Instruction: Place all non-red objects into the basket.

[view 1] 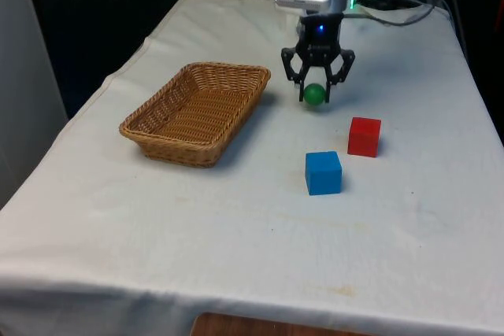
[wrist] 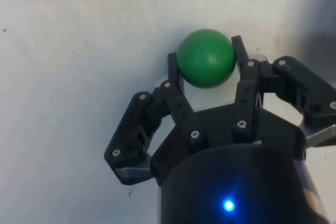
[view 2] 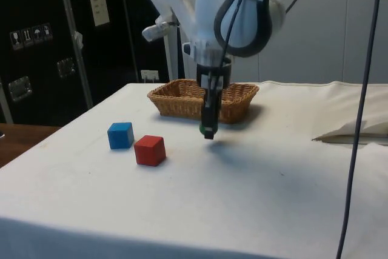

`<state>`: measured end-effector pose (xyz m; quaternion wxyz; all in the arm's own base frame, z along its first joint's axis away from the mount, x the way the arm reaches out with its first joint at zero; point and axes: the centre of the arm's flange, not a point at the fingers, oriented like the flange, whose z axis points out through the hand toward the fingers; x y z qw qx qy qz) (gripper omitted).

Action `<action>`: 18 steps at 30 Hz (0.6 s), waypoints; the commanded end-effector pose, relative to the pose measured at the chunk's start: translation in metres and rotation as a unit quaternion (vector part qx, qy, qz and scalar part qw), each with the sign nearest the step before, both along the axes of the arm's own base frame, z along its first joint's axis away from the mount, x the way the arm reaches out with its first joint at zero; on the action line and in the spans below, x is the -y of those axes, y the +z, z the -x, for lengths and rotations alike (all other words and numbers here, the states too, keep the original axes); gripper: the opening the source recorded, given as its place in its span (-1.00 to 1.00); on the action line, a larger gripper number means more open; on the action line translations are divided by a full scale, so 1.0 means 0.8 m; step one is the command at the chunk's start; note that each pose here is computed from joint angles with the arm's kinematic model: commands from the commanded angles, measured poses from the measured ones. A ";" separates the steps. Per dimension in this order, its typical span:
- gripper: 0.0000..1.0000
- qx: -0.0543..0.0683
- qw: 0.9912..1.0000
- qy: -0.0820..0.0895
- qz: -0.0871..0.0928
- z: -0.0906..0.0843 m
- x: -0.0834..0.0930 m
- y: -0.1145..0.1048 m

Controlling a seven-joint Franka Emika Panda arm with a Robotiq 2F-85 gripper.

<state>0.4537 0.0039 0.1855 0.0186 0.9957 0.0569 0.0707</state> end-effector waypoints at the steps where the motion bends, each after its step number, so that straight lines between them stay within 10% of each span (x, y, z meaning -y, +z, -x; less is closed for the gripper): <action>1: -1.00 -0.002 1.000 0.001 -0.001 0.001 0.003 0.007; 18: -1.00 0.010 1.000 0.004 -0.027 -0.006 0.020 0.072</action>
